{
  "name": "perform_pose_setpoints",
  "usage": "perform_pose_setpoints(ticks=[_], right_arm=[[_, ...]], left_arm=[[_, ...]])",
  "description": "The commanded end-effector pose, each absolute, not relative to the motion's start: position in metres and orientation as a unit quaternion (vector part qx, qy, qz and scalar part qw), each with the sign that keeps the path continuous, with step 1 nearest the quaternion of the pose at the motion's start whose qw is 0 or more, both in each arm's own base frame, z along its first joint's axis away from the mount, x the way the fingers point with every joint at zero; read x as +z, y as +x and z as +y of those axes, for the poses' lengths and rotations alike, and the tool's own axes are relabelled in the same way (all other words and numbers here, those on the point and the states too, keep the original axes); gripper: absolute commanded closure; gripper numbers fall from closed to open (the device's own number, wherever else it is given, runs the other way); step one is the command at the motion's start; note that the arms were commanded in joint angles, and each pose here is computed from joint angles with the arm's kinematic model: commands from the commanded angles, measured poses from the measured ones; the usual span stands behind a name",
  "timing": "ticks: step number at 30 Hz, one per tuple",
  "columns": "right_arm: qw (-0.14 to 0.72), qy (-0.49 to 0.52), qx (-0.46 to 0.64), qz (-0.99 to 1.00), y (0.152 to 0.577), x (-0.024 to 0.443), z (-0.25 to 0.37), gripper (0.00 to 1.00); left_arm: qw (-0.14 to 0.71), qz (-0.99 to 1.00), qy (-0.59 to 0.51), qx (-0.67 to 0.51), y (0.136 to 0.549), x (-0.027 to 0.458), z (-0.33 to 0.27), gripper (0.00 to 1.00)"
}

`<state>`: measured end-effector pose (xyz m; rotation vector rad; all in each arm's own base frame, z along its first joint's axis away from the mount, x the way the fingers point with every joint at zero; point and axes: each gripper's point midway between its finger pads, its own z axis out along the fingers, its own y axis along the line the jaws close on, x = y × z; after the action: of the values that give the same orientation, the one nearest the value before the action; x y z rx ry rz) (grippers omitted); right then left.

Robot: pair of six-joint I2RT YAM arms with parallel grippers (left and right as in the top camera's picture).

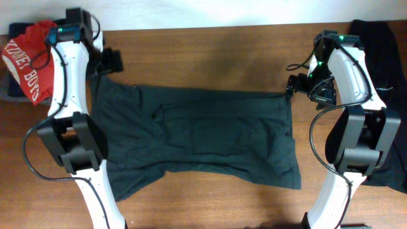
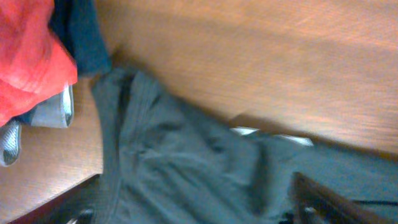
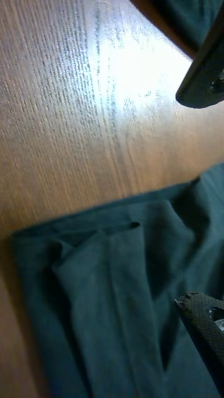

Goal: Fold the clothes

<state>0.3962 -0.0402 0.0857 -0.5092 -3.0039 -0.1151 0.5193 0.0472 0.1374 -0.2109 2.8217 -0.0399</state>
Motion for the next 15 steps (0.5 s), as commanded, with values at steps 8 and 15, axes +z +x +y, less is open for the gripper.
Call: perform_pose_setpoints(ticks=[8,15], right_arm=[[0.034,-0.151,-0.087,-0.984,0.387,0.161,-0.020,0.01],[0.009,-0.126,-0.069,-0.990,0.371,0.193,-0.014,0.01]], left_arm=[[0.177,0.979,-0.031,-0.095,0.504,0.208,-0.010,0.01],[0.179,0.979,-0.033,-0.095,0.483,0.237,-0.010,0.01]])
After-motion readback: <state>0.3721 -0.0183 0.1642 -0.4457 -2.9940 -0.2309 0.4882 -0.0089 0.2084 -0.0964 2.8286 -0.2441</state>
